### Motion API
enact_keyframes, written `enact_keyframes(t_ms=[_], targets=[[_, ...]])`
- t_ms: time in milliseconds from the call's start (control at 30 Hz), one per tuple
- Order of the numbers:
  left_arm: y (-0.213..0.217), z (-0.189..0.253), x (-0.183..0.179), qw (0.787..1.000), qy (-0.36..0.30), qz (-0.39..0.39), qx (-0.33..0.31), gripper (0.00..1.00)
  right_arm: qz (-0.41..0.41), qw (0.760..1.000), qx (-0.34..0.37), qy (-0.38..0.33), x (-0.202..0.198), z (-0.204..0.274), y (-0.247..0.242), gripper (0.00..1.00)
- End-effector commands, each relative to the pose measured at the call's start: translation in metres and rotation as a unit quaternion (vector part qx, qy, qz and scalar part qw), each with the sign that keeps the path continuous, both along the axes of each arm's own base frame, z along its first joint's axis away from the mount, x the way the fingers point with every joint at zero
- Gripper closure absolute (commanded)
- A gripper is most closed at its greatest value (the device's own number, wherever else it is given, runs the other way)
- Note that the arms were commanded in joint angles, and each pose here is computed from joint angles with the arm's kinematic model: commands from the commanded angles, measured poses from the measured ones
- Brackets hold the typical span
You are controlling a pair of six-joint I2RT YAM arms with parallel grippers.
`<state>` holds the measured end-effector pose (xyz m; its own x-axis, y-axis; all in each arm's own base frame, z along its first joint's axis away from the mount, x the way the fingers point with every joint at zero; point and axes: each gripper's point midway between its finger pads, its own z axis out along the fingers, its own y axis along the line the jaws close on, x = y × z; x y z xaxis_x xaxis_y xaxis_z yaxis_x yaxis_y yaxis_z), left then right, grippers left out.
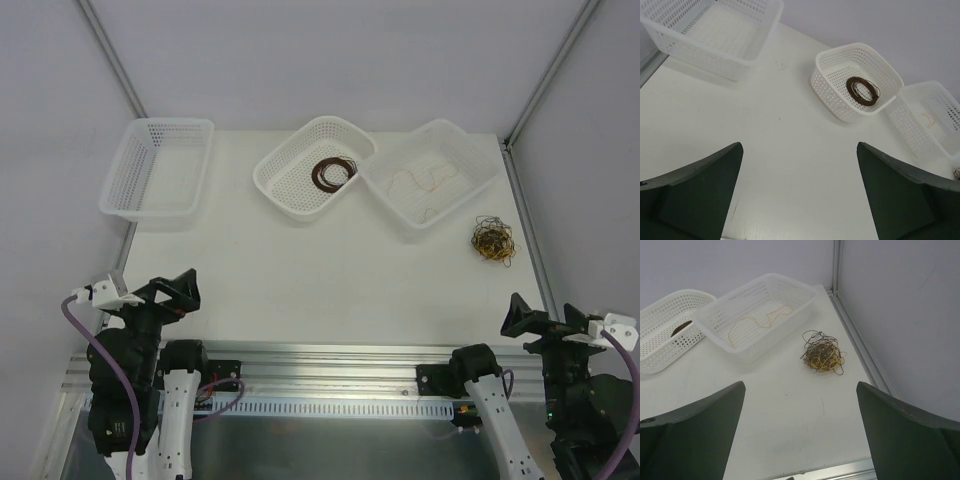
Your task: Untangle the cables
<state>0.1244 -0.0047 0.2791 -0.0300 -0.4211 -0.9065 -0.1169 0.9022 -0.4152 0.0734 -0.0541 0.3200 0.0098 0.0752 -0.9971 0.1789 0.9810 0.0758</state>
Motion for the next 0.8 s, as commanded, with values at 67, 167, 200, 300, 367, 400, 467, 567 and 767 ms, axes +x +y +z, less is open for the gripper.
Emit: enact_keyframes(t_ms=[67,167,200,300,367,400,467,567,767], targets=[[-0.014,0.020,-0.025,0.996,-0.078,-0.032,-0.001,0.01,0.055,0.998,-0.010,0.018,0.009,0.001,0.020,0.00],[-0.019,0.015,-0.020,0.997,-0.064,-0.046,-0.011,0.01,0.109,0.992,-0.006,0.062,0.024,-0.006,0.044,0.00],[-0.024,0.012,-0.017,0.997,-0.055,-0.061,-0.015,0.01,0.127,0.989,0.000,0.075,0.028,-0.009,0.052,0.00],[-0.035,0.003,-0.010,0.995,-0.029,-0.091,-0.024,0.01,0.141,0.983,0.015,0.118,0.048,-0.017,0.066,0.01],[-0.039,-0.004,-0.006,0.994,-0.013,-0.104,-0.030,0.01,0.139,0.978,0.017,0.155,0.065,-0.025,0.071,0.00],[-0.041,-0.009,-0.003,0.993,-0.001,-0.110,-0.033,0.01,0.132,0.977,0.020,0.168,0.072,-0.028,0.071,0.01],[-0.044,-0.016,0.000,0.992,0.011,-0.119,-0.041,0.01,0.098,0.972,0.041,0.210,0.092,-0.038,0.070,0.00],[-0.043,-0.025,0.004,0.992,0.022,-0.111,-0.051,0.01,0.046,0.968,0.049,0.240,0.113,-0.044,0.062,0.00],[-0.046,-0.039,0.008,0.990,0.042,-0.121,-0.057,0.01,-0.076,0.940,0.069,0.326,0.174,-0.071,0.043,0.00]])
